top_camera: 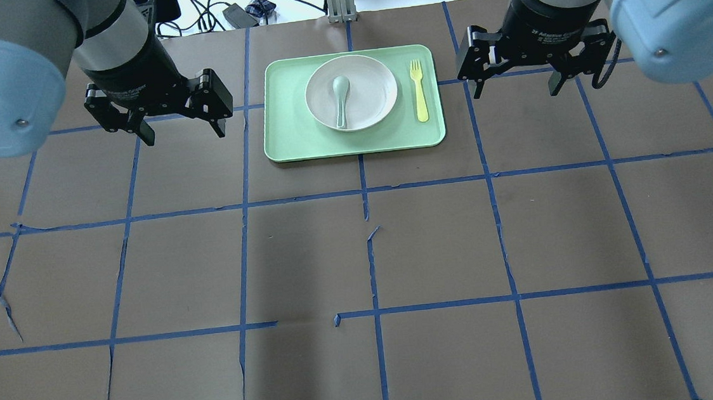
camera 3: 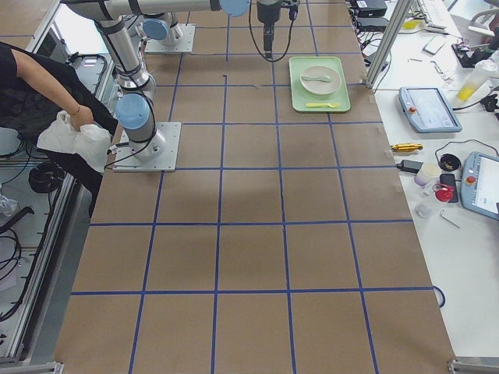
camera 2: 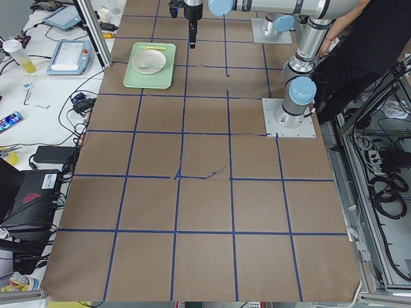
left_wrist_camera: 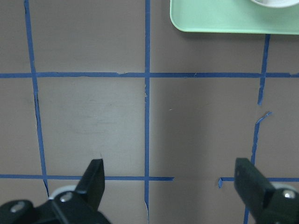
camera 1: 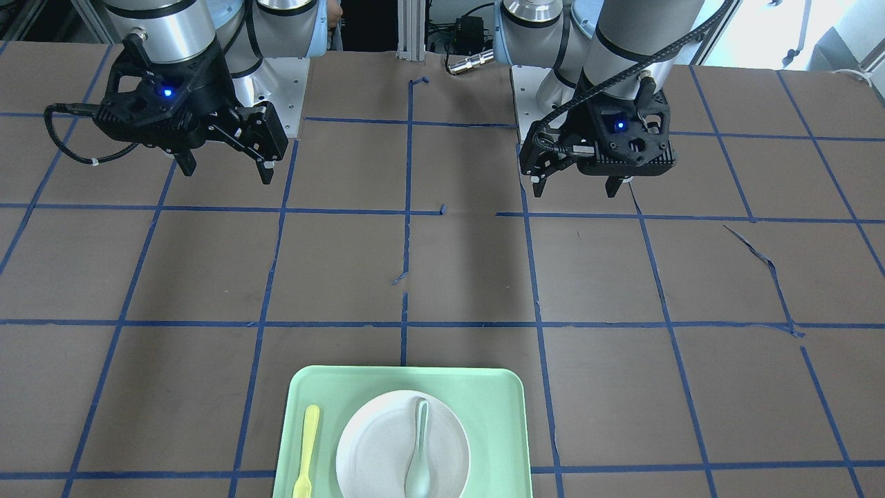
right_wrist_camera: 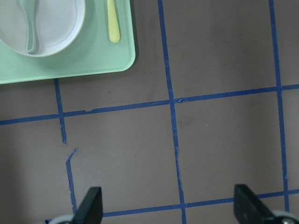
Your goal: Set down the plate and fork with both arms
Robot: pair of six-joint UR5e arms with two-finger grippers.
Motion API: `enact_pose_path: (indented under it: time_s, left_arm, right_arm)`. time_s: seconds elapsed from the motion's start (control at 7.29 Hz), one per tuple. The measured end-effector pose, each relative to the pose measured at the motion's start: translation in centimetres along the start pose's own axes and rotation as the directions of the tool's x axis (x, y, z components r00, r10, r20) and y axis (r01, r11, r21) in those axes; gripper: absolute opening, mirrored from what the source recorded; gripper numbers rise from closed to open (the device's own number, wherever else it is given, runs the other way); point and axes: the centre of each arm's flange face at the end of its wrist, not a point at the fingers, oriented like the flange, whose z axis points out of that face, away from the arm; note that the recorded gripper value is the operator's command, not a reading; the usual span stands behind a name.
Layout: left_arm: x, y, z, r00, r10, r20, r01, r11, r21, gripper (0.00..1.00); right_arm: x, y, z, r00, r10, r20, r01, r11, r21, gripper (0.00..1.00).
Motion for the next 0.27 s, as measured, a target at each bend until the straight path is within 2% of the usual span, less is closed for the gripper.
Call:
enact_pose_path:
  time_s: [0.27]
  left_arm:
    - [0.05, -0.30, -0.12, 1.000, 0.000, -0.001, 0.000, 1.000, 0.022, 1.00]
  right_arm:
    - [-0.04, 0.03, 0.05, 1.000, -0.002, 0.000, 0.002, 1.000, -0.001, 1.00]
